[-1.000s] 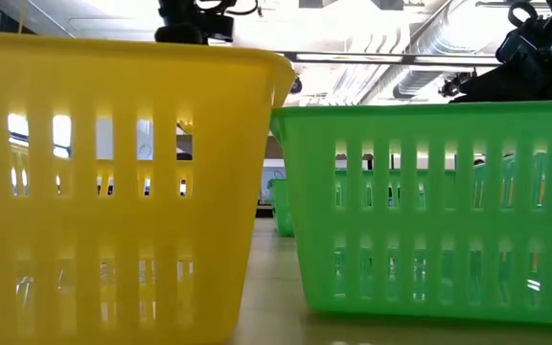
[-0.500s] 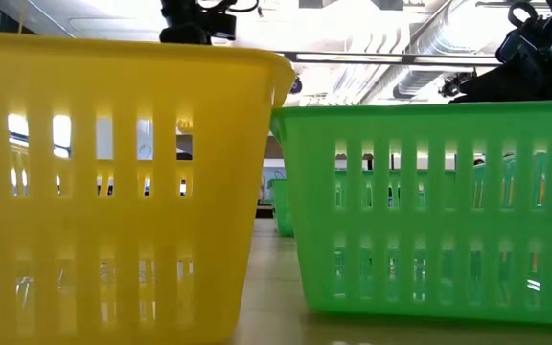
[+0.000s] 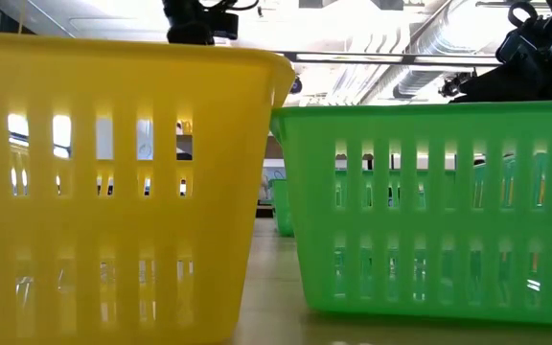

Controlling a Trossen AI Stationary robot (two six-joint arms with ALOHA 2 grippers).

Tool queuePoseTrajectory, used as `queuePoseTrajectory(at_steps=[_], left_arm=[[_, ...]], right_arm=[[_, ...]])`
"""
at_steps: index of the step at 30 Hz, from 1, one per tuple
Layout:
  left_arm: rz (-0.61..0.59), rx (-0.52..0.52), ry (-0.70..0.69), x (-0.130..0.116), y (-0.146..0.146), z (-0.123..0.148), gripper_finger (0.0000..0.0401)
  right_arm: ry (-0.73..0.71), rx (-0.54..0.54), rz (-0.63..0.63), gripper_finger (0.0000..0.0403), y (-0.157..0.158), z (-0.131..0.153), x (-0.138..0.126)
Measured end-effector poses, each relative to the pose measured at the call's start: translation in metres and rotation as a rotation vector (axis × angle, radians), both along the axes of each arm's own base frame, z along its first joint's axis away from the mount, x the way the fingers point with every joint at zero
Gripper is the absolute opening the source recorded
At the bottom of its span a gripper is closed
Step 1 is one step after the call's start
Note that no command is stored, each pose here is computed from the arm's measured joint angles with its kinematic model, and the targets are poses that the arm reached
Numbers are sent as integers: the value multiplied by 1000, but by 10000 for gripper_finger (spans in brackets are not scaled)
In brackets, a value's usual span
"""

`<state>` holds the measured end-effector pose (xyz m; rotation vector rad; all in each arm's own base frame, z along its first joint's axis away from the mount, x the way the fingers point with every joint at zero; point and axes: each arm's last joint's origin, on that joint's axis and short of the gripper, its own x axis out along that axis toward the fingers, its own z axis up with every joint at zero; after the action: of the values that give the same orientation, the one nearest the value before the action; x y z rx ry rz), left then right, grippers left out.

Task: Stack baskets on shelf by color
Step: Put the middle left green bin on the shelf

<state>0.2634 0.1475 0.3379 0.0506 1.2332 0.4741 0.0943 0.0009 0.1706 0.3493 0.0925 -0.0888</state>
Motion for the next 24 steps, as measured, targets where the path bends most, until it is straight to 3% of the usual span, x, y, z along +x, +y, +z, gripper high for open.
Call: queuePoseTrajectory(at_steps=[12,24], left_arm=[[140,-66,-87,3,-10,3,107],[196,-293,-214,14,-46,7,108]], right_arm=[[0,0,0,110,0,0,0],[-5,39,-4,110,0,0,0]])
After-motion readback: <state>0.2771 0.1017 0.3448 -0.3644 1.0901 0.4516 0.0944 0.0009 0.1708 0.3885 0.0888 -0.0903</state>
